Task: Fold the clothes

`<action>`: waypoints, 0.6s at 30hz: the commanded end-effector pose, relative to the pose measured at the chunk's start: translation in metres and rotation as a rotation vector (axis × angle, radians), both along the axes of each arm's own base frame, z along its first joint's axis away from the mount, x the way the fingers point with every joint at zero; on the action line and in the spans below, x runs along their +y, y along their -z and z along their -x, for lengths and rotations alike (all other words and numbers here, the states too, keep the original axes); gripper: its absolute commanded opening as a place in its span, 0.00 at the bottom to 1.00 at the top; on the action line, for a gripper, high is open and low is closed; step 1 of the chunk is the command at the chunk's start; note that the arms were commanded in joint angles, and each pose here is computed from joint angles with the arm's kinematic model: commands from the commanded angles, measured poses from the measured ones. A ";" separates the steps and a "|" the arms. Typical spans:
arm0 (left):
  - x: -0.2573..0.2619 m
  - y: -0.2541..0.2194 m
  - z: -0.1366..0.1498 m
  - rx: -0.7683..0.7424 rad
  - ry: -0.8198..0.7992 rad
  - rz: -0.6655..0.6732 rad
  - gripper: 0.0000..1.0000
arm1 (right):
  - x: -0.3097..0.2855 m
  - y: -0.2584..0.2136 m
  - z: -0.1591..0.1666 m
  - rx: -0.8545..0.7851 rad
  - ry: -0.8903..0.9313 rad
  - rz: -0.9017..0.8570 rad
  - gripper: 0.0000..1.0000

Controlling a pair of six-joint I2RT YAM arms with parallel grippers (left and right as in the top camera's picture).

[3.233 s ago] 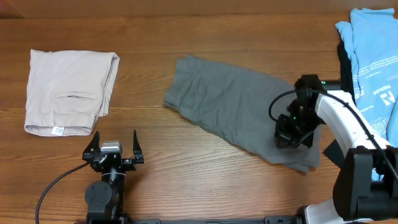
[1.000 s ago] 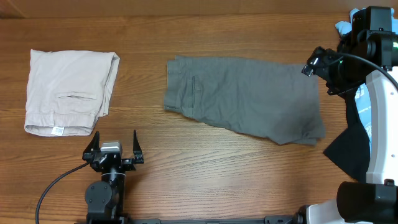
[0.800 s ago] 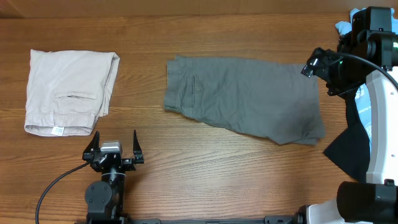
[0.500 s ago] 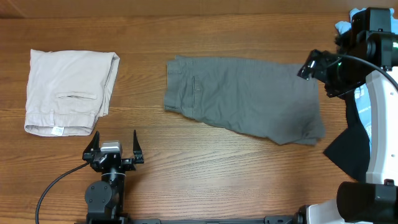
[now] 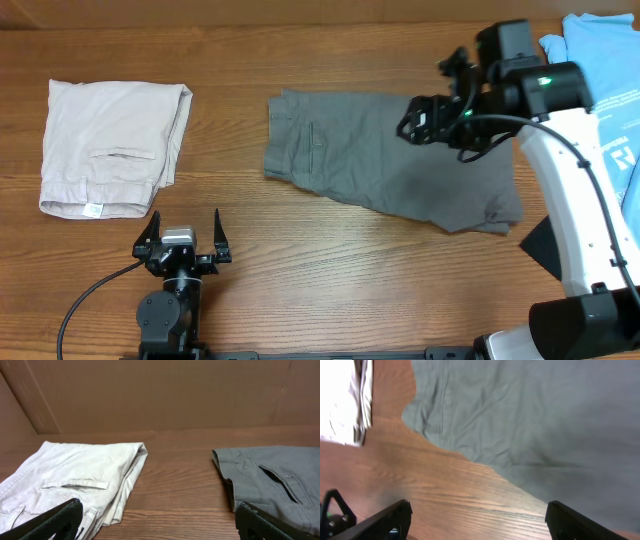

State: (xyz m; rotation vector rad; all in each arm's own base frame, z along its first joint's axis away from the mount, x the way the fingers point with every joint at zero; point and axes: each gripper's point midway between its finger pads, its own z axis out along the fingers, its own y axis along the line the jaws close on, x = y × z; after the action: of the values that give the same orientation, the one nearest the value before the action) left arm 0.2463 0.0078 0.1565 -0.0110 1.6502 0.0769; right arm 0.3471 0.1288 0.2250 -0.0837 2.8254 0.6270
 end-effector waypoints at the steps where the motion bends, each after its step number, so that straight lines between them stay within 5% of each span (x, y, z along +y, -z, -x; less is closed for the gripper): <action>1: 0.000 -0.001 0.000 -0.008 -0.001 -0.023 1.00 | 0.012 0.018 0.005 0.032 -0.042 -0.004 0.92; 18: 0.000 -0.001 0.000 -0.008 -0.001 -0.023 1.00 | 0.036 0.044 0.007 0.056 -0.040 0.084 0.90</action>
State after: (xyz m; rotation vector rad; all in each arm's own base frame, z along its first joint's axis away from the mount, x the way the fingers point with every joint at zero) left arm 0.2463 0.0078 0.1564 -0.0110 1.6506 0.0769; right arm 0.3363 0.1665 0.1854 -0.2259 2.9021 0.6426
